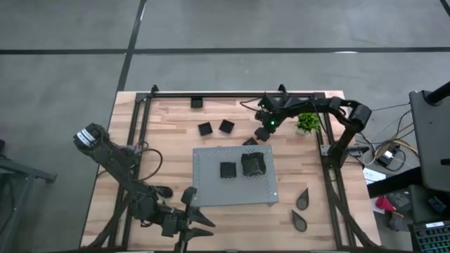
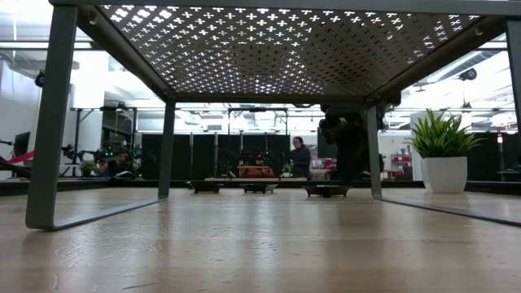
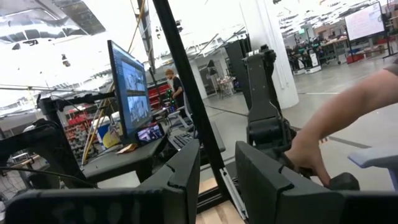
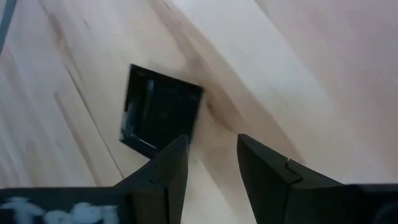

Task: Pick & Place Mini shaped plates
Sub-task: Stack the square plate on top of the square plate on the shelf

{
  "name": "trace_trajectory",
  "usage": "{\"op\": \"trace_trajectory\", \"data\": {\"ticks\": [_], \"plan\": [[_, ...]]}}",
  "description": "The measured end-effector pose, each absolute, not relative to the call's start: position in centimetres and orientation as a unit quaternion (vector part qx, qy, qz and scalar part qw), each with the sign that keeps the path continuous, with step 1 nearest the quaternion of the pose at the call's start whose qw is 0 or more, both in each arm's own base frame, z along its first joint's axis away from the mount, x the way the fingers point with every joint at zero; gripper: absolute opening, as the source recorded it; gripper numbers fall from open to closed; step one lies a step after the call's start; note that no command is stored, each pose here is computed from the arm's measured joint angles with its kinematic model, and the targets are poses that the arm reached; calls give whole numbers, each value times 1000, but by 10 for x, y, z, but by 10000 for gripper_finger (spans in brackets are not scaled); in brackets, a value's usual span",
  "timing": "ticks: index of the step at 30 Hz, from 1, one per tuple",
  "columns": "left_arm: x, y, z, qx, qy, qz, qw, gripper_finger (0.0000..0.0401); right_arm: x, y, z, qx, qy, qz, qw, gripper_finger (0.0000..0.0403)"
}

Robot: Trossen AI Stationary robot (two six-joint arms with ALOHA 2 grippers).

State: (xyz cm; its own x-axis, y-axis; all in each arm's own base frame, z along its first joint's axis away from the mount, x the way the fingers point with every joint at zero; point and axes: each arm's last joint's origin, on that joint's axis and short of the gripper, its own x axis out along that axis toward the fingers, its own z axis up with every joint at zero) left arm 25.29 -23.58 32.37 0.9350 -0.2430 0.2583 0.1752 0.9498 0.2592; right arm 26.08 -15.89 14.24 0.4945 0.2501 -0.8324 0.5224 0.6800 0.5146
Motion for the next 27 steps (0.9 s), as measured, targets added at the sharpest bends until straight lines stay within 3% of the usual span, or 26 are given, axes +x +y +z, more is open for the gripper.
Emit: {"op": "trace_trajectory", "data": {"ticks": [27], "plan": [[253,-236,324,116,-145,-107,977,99,274,-145,140,372,493,-131,775,127]]}}
